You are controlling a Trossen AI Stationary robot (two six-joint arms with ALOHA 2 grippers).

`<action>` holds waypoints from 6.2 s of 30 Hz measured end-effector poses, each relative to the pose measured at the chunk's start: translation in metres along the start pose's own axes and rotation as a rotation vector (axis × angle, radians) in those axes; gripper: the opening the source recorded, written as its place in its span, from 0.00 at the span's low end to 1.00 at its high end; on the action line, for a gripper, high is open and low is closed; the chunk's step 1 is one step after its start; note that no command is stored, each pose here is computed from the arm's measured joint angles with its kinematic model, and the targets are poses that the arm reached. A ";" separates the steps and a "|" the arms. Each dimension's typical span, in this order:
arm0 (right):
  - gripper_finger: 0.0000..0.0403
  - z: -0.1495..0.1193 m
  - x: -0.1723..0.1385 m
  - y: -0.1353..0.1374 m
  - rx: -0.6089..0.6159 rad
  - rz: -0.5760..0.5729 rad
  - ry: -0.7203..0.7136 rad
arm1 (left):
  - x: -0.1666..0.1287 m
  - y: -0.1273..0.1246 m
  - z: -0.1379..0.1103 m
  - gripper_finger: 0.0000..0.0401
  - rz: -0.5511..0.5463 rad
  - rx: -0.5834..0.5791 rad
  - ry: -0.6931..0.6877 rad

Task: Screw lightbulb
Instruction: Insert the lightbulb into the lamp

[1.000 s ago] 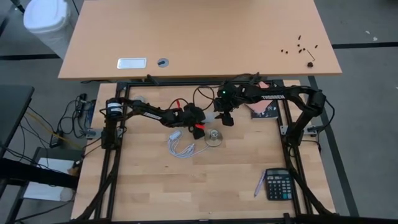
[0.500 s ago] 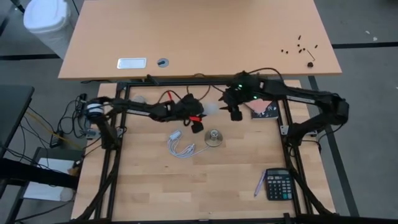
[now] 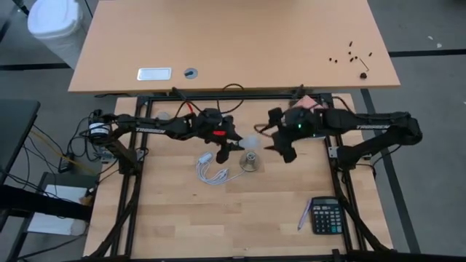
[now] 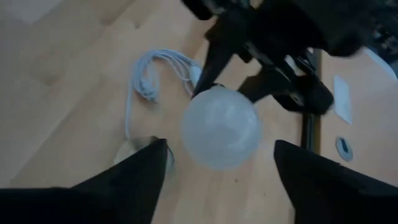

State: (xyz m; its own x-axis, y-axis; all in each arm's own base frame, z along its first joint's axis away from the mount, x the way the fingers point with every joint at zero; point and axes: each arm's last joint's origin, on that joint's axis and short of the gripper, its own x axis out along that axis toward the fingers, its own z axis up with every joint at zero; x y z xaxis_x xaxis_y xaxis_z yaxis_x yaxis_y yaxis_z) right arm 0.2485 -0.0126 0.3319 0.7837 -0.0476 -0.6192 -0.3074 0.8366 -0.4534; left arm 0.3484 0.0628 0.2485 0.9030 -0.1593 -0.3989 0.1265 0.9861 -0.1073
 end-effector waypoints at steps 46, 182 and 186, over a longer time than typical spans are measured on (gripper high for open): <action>0.77 0.039 0.067 0.042 -0.211 -0.049 -0.056 | 0.008 -0.037 0.007 0.36 -0.291 -0.096 -0.039; 0.78 -0.045 0.135 0.028 0.262 0.177 0.239 | 0.122 -0.041 -0.132 0.48 0.459 -0.082 -0.161; 0.82 -0.046 0.129 0.022 0.276 0.154 0.231 | 0.122 -0.042 -0.132 0.48 0.447 -0.071 -0.157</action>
State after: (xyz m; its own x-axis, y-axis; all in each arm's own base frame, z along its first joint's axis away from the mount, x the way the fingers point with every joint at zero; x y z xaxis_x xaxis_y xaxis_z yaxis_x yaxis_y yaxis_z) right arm 0.3181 -0.0258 0.2126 0.5879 -0.0050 -0.8089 -0.2311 0.9573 -0.1739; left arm 0.3988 -0.0036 0.0841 0.9145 0.2937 -0.2781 -0.3114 0.9501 -0.0205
